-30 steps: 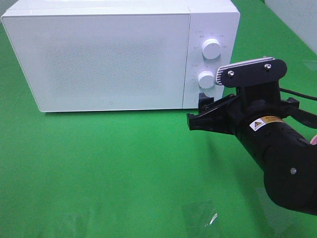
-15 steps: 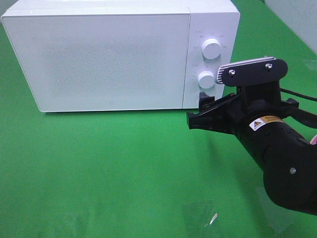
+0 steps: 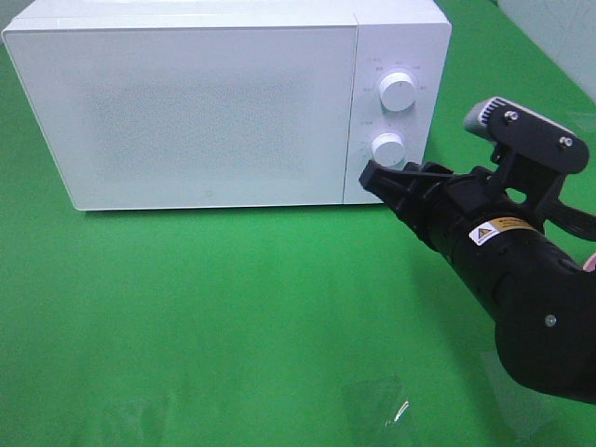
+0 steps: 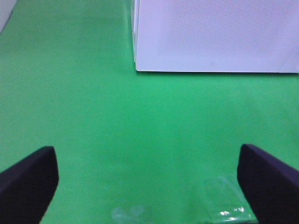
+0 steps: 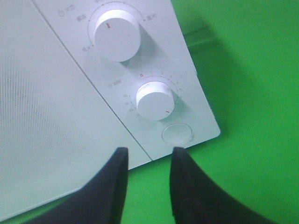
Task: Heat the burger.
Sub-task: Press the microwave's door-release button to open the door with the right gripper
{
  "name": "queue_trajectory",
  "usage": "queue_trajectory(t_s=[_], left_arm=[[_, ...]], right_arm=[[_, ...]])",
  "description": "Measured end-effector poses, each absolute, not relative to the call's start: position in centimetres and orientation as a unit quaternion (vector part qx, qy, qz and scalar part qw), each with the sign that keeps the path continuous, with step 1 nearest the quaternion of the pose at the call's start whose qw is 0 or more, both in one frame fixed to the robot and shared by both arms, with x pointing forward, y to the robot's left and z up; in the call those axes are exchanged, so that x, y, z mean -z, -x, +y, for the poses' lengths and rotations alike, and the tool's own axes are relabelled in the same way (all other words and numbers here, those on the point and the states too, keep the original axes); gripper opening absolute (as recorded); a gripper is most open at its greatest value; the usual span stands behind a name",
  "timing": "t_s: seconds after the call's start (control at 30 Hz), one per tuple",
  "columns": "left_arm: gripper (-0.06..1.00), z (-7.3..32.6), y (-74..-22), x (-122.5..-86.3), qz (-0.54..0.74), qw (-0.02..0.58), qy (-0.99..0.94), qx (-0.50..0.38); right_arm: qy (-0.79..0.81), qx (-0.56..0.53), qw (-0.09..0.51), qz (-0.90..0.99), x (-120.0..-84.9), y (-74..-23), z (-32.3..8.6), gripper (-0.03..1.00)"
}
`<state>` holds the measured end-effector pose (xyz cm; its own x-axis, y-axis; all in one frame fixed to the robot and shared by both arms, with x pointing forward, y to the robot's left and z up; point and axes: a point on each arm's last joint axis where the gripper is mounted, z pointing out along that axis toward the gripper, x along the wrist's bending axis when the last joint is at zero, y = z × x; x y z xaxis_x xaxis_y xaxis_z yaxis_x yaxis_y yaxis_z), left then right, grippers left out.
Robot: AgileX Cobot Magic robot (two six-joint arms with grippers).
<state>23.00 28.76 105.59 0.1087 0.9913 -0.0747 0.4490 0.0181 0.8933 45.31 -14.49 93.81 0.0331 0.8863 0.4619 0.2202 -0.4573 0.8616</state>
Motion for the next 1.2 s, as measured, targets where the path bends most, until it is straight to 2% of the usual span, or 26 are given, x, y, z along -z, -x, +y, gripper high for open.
queue_trajectory(t_s=[0.07,0.17,0.2,0.23,0.27,0.3,0.33,0.37,0.43,0.5,0.97,1.2], left_arm=[[0.98,28.8,-23.0,-105.6,0.581,0.413,-0.619,-0.328],[0.98,28.8,-23.0,-105.6,0.581,0.413,-0.619,-0.328],[0.98,28.8,-23.0,-105.6,0.581,0.413,-0.619,-0.328],[0.98,28.8,-23.0,-105.6,0.581,0.413,-0.619,-0.328],[0.98,28.8,-23.0,-105.6,0.581,0.413,-0.619,-0.328],[0.98,28.8,-23.0,-105.6,0.581,0.413,-0.619,-0.328],[0.98,28.8,-23.0,-105.6,0.581,0.413,-0.619,-0.328],[0.98,28.8,-23.0,-105.6,0.581,0.413,-0.619,-0.328],[0.98,28.8,-23.0,-105.6,0.581,0.413,-0.619,-0.328],[0.98,28.8,-23.0,-105.6,0.581,0.413,-0.619,-0.328],[0.98,28.8,-23.0,-105.6,0.581,0.413,-0.619,-0.328],[0.98,28.8,-23.0,-105.6,0.581,0.413,-0.619,-0.328]], right_arm=[[-0.707,-0.587,0.219,0.327,-93.8,-45.3,-14.5,0.17],[-0.72,-0.594,0.196,0.301,-93.7,-45.3,-14.5,0.14],[-0.739,-0.602,0.158,0.259,-93.7,-45.3,-14.4,0.1],[-0.739,-0.602,0.158,0.259,-93.7,-45.3,-14.4,0.1],[-0.755,-0.605,0.121,0.221,-93.6,-45.3,-14.4,0.04],[-0.755,-0.605,0.121,0.221,-93.6,-45.3,-14.4,0.04],[-0.766,-0.608,0.093,0.189,-93.5,-45.2,-14.3,0.0],[-0.766,-0.608,0.093,0.189,-93.5,-45.2,-14.3,0.0],[-0.779,-0.612,0.045,0.13,-93.5,-45.2,-14.3,0.0],[-0.786,-0.608,0.024,0.108,-93.3,-45.2,-14.3,0.0],[-0.821,-0.567,-0.015,0.07,-90.3,-45.3,-13.7,0.0],[-0.817,-0.572,-0.025,0.07,-89.8,-47.3,-14.0,0.0]])
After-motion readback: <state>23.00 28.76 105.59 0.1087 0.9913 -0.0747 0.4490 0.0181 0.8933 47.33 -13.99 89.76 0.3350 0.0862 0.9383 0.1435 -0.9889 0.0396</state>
